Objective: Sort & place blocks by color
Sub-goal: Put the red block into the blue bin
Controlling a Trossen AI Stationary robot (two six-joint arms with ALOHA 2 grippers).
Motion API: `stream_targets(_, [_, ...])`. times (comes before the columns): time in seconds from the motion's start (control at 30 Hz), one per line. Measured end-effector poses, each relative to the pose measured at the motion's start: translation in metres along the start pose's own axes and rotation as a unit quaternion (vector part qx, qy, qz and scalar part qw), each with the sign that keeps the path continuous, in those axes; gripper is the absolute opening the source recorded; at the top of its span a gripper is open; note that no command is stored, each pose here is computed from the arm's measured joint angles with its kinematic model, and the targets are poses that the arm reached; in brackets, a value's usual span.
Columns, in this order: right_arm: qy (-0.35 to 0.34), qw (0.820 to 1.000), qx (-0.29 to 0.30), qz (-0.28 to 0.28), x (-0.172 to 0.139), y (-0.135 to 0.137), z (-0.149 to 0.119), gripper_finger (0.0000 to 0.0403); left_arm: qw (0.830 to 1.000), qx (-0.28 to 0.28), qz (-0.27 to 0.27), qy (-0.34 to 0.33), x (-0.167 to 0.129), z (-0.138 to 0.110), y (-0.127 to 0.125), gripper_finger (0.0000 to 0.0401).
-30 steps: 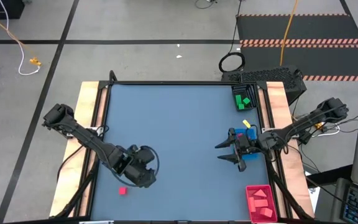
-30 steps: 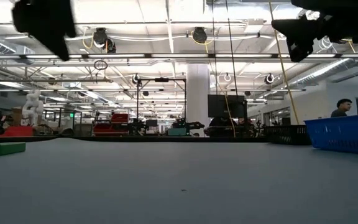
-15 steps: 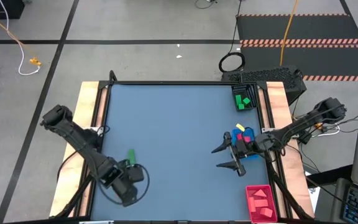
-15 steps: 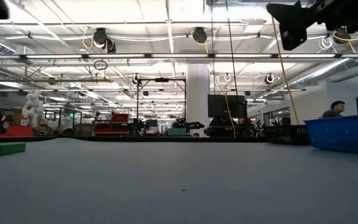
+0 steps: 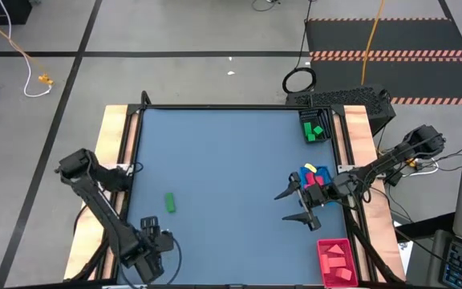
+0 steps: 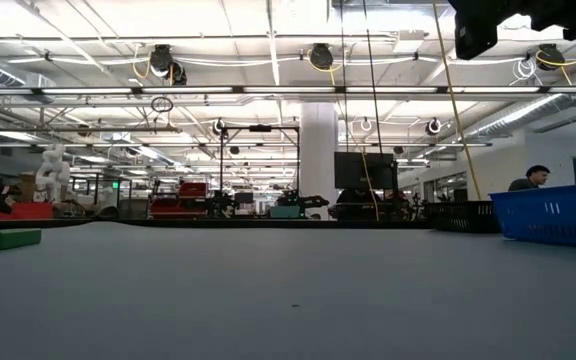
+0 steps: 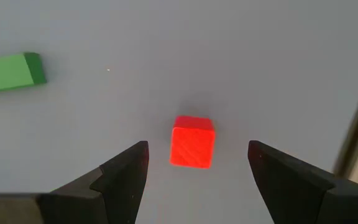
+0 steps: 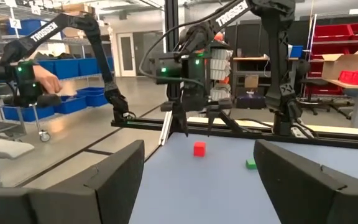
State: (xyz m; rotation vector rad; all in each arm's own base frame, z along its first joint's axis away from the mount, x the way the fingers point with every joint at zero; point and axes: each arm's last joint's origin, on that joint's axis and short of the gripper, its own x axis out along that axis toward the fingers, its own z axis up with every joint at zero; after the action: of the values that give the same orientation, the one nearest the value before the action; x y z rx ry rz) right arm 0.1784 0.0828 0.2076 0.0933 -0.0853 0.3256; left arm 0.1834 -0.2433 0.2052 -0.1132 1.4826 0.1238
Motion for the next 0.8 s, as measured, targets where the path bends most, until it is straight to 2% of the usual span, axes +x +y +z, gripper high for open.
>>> stream_targets(0.17, [0.000, 1.000, 0.000, -0.001, 0.000, 0.000, 0.000, 0.0298, 0.999, 0.031, 0.027, 0.013, 0.015, -0.006, -0.007, 0.0276])
stream_targets(0.4, [0.000, 1.000, 0.001, -0.002, 0.000, 0.000, 0.000, 0.0297, 0.998, 0.040, 0.051, 0.024, 0.031, -0.006, -0.012, 0.0276])
stream_targets(0.8, [0.005, 1.000, 0.009, -0.002, 0.000, 0.000, -0.001, 0.0297, 0.997, 0.045, 0.053, 0.027, 0.034, -0.006, -0.012, 0.0275])
